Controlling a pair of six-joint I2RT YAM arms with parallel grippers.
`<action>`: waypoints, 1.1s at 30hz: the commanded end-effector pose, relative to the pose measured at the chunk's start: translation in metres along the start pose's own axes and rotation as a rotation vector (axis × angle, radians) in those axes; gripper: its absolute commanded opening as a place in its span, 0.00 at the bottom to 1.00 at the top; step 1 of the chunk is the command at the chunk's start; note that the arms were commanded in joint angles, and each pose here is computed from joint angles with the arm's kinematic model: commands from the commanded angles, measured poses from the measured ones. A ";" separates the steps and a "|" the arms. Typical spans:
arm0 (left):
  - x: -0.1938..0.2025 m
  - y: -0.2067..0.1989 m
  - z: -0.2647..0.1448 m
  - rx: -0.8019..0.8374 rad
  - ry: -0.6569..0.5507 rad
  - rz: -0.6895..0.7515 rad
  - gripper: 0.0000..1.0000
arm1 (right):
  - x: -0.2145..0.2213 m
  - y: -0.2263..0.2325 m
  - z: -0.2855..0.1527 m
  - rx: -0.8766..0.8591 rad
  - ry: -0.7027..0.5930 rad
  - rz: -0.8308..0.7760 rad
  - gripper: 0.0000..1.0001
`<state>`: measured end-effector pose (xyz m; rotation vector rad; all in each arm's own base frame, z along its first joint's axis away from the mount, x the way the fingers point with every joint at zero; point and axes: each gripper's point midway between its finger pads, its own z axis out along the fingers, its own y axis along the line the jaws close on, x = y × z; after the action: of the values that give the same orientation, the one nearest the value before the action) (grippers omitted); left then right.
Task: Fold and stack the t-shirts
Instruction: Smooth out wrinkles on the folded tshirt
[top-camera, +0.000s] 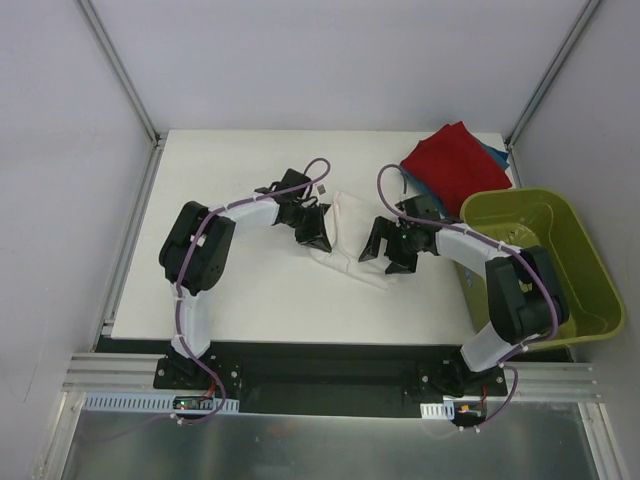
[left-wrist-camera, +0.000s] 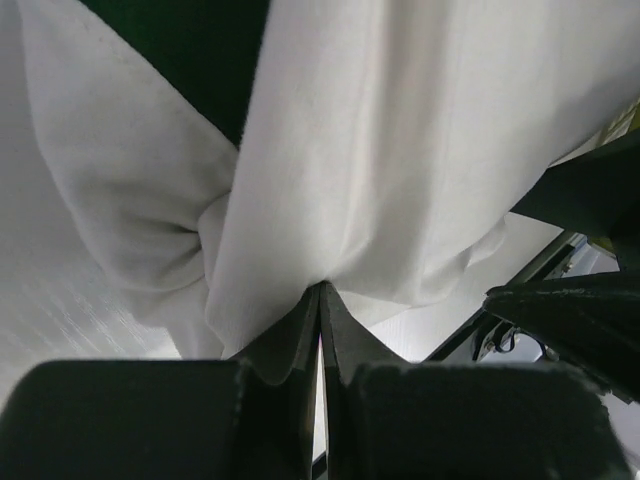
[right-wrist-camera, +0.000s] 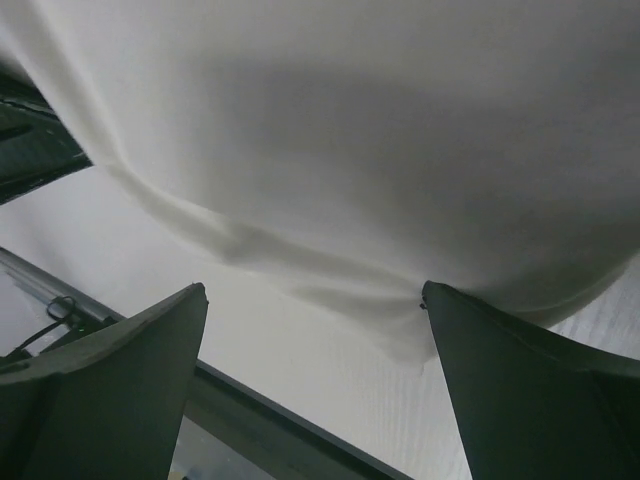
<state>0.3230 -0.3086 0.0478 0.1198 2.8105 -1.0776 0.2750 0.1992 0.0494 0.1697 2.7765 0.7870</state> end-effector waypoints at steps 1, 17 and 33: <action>0.007 0.033 0.002 -0.078 -0.011 -0.045 0.00 | 0.016 -0.039 0.013 0.087 0.054 0.092 0.97; 0.135 0.037 -0.030 -0.188 0.014 -0.042 0.00 | 0.036 -0.020 -0.025 0.022 0.040 -0.105 0.97; 0.011 -0.062 -0.086 -0.042 -0.314 0.143 0.10 | -0.035 0.062 -0.115 -0.168 -0.389 -0.235 0.97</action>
<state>0.2504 -0.2902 0.1572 0.1319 2.5006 -0.9662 0.2390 0.1833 0.1545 -0.0718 2.4300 0.8334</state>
